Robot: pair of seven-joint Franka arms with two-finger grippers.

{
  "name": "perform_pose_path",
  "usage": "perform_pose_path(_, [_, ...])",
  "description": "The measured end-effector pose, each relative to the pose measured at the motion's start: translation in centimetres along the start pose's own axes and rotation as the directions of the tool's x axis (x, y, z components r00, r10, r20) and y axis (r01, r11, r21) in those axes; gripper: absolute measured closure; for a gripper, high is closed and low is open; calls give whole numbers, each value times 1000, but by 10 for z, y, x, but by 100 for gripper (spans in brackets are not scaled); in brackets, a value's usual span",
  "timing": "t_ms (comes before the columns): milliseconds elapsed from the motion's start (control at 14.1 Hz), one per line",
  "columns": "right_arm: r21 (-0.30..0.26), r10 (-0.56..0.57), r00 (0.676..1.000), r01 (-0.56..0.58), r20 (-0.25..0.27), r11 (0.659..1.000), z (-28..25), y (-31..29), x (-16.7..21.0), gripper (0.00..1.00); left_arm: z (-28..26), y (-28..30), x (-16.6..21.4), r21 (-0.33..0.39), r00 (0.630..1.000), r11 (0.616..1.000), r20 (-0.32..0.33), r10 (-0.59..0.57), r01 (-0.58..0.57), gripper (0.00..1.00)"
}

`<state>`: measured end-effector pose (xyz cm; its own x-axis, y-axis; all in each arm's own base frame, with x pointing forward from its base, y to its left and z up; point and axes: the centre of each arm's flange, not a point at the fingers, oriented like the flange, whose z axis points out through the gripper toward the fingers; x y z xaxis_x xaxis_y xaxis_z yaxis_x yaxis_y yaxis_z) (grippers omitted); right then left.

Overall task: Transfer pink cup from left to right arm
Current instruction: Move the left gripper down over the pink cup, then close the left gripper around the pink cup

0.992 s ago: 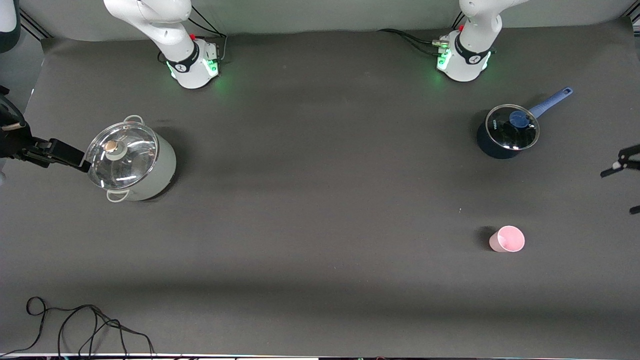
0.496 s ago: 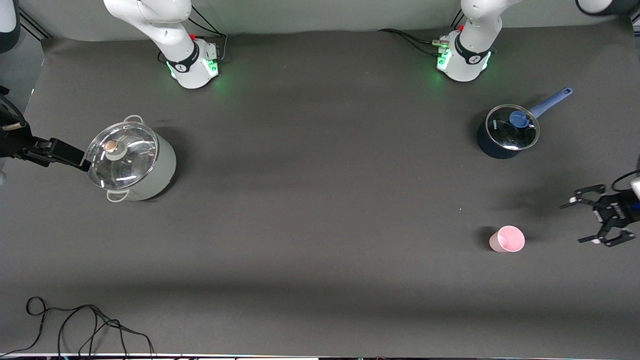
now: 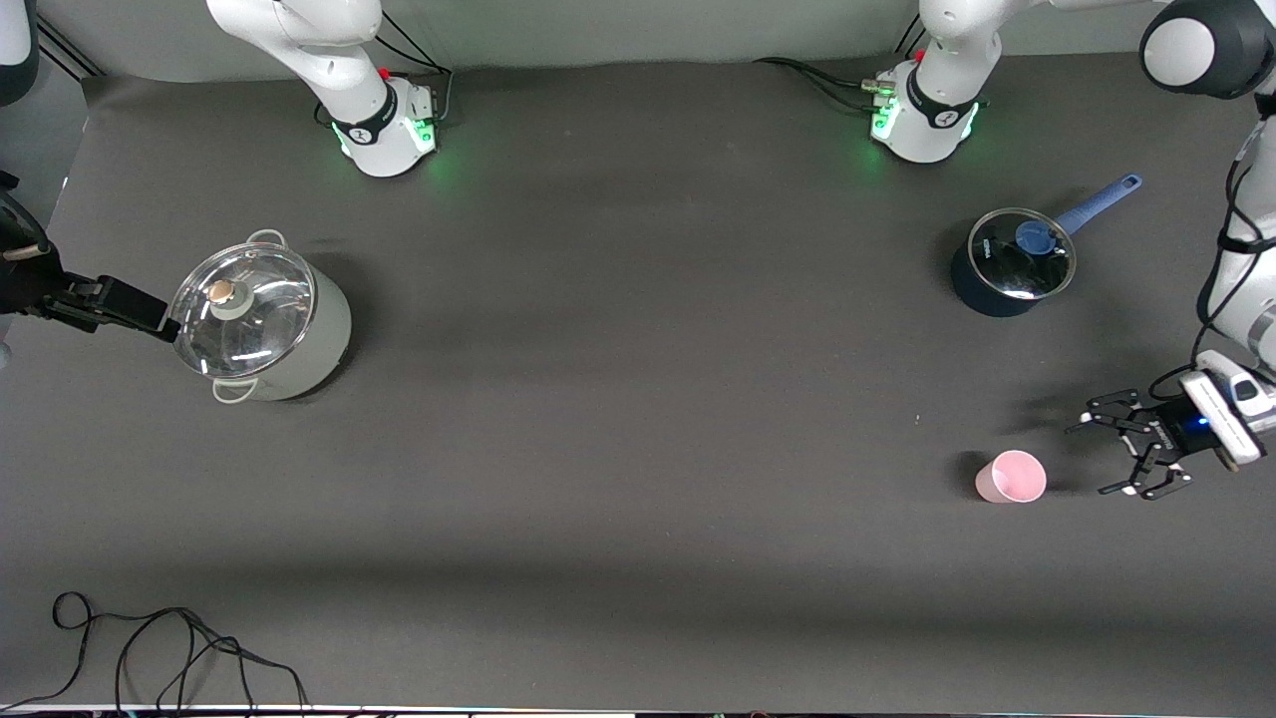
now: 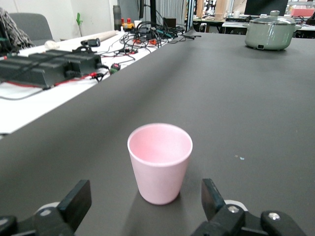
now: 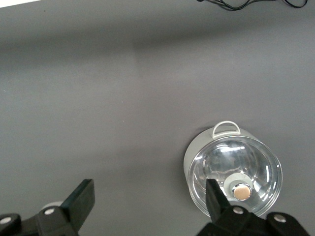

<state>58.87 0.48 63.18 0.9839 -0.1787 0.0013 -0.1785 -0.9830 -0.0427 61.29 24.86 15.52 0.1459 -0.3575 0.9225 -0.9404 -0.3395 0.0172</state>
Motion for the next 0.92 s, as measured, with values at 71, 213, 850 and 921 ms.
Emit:
perform_pose_path(71, [0,0,1000,0,0,1000,0,0,0,0,6,2,-9,1,1000,1000,-9,-14,14,0])
perform_pose_path(213, [0,0,1000,0,0,1000,0,0,0,0,18,6,-27,7,999,999,-15,-38,38,0])
perform_pose_path(850, [0,0,1000,0,0,1000,0,0,0,0,82,8,-37,39,996,996,-51,-73,75,0])
perform_pose_path(921, [0,0,1000,0,0,1000,0,0,0,0,86,8,-34,40,996,996,-58,-74,76,0])
